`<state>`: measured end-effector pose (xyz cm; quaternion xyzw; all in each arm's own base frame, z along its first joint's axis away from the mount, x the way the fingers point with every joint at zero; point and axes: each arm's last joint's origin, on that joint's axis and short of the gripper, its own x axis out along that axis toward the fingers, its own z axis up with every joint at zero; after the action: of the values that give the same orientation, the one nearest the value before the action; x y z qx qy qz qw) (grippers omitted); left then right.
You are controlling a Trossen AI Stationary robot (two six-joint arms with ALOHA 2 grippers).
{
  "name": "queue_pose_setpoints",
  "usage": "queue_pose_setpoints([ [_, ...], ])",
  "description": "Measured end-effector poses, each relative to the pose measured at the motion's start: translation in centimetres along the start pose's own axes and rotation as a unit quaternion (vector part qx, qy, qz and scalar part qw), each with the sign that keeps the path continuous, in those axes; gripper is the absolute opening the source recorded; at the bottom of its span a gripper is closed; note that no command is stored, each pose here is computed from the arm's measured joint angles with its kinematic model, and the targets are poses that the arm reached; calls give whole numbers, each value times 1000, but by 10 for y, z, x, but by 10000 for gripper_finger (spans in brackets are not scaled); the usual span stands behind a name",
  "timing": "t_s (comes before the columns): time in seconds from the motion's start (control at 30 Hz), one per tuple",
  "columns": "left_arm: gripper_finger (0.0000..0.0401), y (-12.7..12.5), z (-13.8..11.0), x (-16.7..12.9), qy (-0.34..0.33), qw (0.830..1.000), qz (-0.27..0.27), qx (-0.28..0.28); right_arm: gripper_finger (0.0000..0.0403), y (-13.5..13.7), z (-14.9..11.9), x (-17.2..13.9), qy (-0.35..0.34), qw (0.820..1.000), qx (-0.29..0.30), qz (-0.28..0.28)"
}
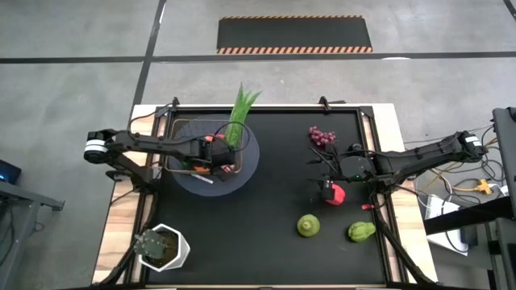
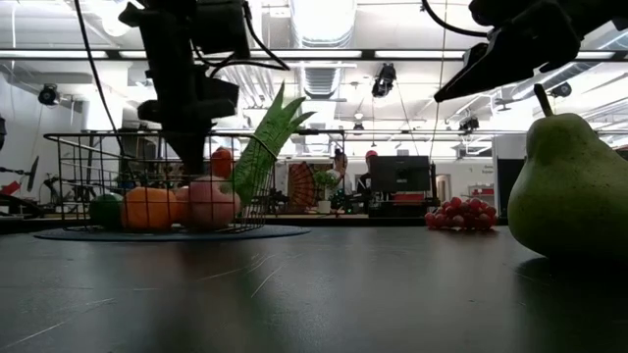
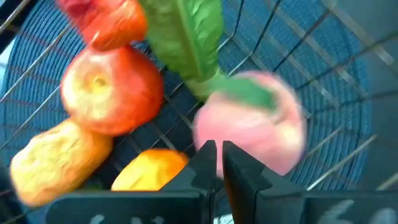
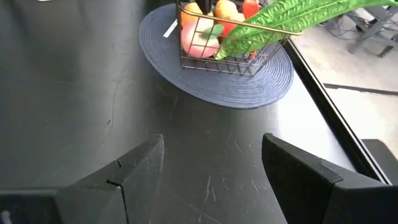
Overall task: Build produce basket
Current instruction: Put the pink peach into the wire basket, then put the red bell pepper into the wire basket
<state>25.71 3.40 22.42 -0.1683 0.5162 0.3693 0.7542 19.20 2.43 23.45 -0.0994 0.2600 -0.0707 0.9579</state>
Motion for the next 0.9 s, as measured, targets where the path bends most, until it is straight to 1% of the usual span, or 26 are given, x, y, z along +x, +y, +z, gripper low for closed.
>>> queue_pose_setpoints([
  [0.2, 10, 5, -4, 1, 6, 999, 38, -10, 256, 0, 0, 0, 1, 1000, 1, 0],
  [0.4, 10, 4, -1, -6, -3, 999, 31, -9, 256, 0, 0, 0, 1, 1000, 6, -1],
  [0.53, 10, -1, 6, -28, -44, 999, -2, 0, 256, 0, 0, 0, -1, 1000, 7, -1],
  [0.6, 10, -7, 10, -40, -93, 995, -16, 17, 256, 0, 2, 0, -8, 1000, 10, -1],
  [0.67, 10, -15, 12, -52, -154, 987, -30, 38, 256, 0, 3, 1, -24, 1000, 15, -3],
  [0.77, 10, -29, 13, -67, -243, 966, -55, 70, 256, 0, 5, 1, -52, 998, 29, -5],
  [0.83, 10, -40, 13, -74, -293, 948, -72, 102, 256, 0, 6, 3, -75, 996, 47, -13],
  [0.9, 10, -52, 12, -81, -348, 923, -94, 138, 256, -1, 6, 4, -93, 993, 67, -34],
])
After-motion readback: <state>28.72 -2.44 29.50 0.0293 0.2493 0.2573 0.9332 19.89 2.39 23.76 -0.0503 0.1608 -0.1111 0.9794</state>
